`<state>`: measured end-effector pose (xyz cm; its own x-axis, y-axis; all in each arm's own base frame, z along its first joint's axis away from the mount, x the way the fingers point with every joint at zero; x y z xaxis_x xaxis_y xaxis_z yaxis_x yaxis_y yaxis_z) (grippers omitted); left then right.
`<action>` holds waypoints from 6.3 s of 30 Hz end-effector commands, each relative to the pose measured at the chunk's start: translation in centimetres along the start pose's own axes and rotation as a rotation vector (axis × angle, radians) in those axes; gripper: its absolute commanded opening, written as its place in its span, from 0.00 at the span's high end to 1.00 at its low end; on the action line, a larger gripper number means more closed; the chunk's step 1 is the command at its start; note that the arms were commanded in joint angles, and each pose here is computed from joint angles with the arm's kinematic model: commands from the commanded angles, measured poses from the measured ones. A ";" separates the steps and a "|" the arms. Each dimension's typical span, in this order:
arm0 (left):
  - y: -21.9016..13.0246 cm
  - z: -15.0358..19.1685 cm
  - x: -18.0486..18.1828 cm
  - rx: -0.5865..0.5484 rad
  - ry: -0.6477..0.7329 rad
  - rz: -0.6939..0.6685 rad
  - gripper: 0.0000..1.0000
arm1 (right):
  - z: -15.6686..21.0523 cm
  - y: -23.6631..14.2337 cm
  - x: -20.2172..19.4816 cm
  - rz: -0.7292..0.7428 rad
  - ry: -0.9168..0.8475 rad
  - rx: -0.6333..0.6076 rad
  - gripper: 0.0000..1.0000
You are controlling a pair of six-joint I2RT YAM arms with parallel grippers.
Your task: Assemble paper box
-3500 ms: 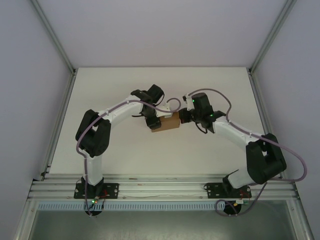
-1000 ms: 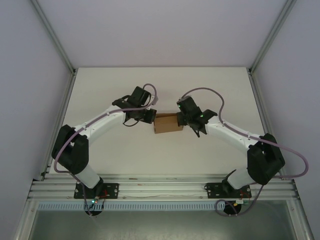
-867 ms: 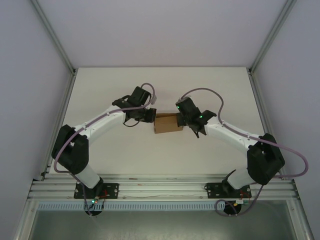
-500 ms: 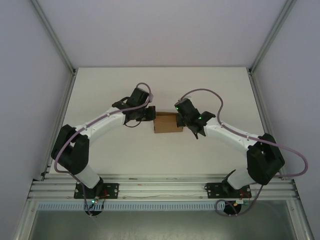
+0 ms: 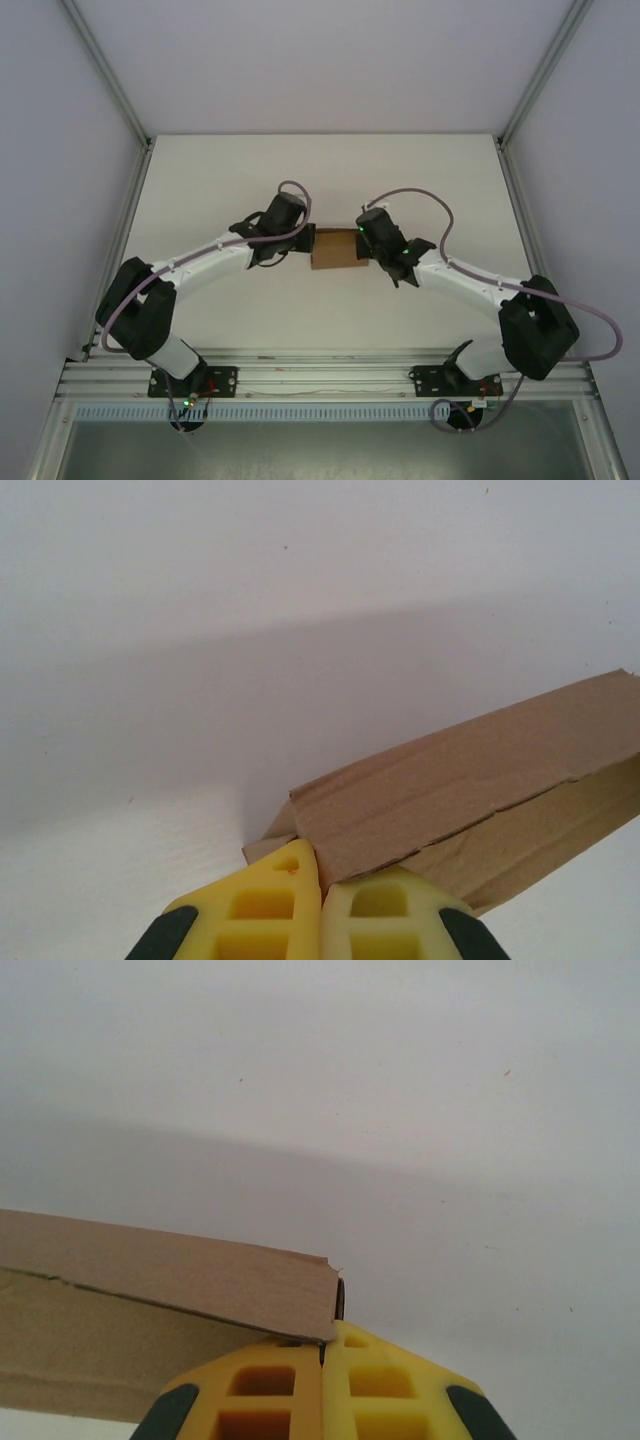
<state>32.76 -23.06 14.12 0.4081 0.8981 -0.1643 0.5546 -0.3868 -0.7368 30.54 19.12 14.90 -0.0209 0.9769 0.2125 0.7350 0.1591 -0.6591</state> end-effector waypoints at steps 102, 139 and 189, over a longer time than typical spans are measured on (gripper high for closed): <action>3.4 13.9 1.7 0.213 -0.063 0.224 0.65 | 7.3 2.9 -3.2 -0.185 0.164 0.015 0.57; -2.4 1.4 0.2 -0.153 0.048 0.080 0.00 | -1.2 -1.8 0.0 -0.256 0.119 -0.104 0.24; -8.3 1.3 12.7 -0.109 -0.159 -0.392 0.00 | 5.5 2.3 3.5 -0.417 -1.285 0.660 0.51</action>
<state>32.87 -8.51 17.43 0.0353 0.9994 0.0006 0.7248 -0.0252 -0.6885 27.38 23.60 9.40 -0.9803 0.1963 0.0235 0.0084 0.1600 -0.9871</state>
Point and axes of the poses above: each hand's point on the last joint's axis, 136 mm out from that joint toward the fingers, its own y axis out along the fingers, its own x axis along the line the jaws close on, z = x × y, the point moved 3 cm from there along -y, back along the fingers, and after that the axes turned 14 degrees about y, right-handed, at the moved point
